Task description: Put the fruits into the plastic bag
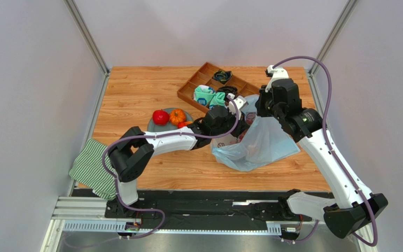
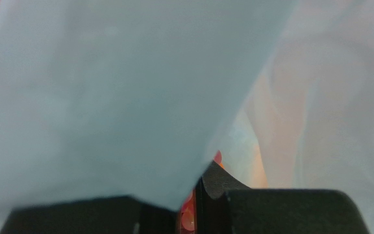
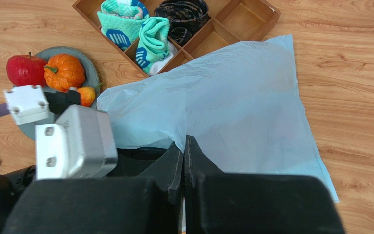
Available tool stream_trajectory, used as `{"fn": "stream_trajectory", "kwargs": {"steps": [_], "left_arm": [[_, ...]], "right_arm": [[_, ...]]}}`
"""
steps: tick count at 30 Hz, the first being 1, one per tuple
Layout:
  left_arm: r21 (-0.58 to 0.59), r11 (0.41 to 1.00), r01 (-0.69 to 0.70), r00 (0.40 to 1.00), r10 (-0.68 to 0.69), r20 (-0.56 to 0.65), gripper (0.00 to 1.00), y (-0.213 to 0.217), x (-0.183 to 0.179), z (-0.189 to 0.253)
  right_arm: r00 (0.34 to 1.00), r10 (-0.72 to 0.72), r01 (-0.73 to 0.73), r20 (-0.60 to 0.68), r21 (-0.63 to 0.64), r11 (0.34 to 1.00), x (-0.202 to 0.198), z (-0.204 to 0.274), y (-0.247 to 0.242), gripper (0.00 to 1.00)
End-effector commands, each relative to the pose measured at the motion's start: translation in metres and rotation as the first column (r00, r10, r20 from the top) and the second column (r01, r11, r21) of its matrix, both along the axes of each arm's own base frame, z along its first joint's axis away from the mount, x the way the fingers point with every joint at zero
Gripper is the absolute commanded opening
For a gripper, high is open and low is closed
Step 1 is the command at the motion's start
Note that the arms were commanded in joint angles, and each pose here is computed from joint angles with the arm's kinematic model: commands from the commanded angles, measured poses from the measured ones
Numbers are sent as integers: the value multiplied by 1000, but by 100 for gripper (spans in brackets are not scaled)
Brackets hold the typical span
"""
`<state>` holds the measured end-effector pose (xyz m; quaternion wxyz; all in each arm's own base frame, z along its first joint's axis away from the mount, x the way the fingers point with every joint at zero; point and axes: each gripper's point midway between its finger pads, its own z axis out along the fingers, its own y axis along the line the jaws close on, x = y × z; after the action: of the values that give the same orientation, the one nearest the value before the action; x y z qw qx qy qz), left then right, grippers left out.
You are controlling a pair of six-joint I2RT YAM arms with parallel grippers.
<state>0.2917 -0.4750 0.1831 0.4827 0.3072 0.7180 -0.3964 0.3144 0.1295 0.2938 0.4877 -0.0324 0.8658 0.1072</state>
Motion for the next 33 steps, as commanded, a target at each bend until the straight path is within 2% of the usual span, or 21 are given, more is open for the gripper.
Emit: {"fn": "stream_trajectory", "kwargs": {"steps": [1, 3, 4, 6, 7, 10, 19, 23, 24, 26, 27, 29, 33], "left_arm": [[-20, 1000, -7, 999, 8, 42, 16, -4, 6, 17], [-21, 1000, -1, 999, 2, 49, 26, -3, 5, 20], [-21, 1000, -1, 999, 2, 50, 39, -2, 4, 19], [-38, 999, -6, 998, 8, 60, 55, -1, 4, 24], [-37, 999, -9, 998, 11, 59, 67, 1, 3, 22], [-57, 998, 3, 997, 1, 77, 75, 3, 0, 27], [-113, 994, 6, 993, 8, 118, 78, 11, -5, 42], [-213, 977, 5, 981, 37, 193, 78, 26, -12, 71], [-209, 978, -24, 980, 65, 189, 78, 36, -13, 60], [-295, 955, -43, 962, 119, 245, 78, 52, -17, 86], [-286, 955, -76, 960, 148, 239, 78, 63, -17, 74], [-324, 943, -74, 947, 169, 274, 78, 76, -23, 89], [-303, 941, -152, 924, 244, 293, 79, 107, -24, 80]], "right_arm": [[999, -8, 7, 36, 18, 1000, 2, 9, -1, 0], [999, -6, 6, 37, 19, 1000, 2, 9, 0, 0], [999, -8, 7, 37, 18, 1000, 2, 10, 0, 0], [999, -9, 8, 39, 18, 1000, 2, 10, 0, 0], [999, -10, 9, 36, 16, 1000, 3, 9, -1, 0], [999, -11, 10, 38, 15, 1000, 2, 10, -1, 0], [999, -17, 16, 36, 8, 1000, 3, 8, -2, 0], [999, -17, 17, 37, 10, 1000, 3, 9, -2, 0], [999, -17, 17, 39, 11, 1000, 3, 9, -2, 0], [999, -17, 17, 37, 10, 1000, 3, 9, -2, 0], [999, -16, 16, 37, 11, 1000, 3, 9, -2, 0], [999, -18, 18, 40, 10, 1000, 3, 10, -3, 0], [999, -17, 16, 40, 10, 1000, 3, 10, -2, 0]]}}
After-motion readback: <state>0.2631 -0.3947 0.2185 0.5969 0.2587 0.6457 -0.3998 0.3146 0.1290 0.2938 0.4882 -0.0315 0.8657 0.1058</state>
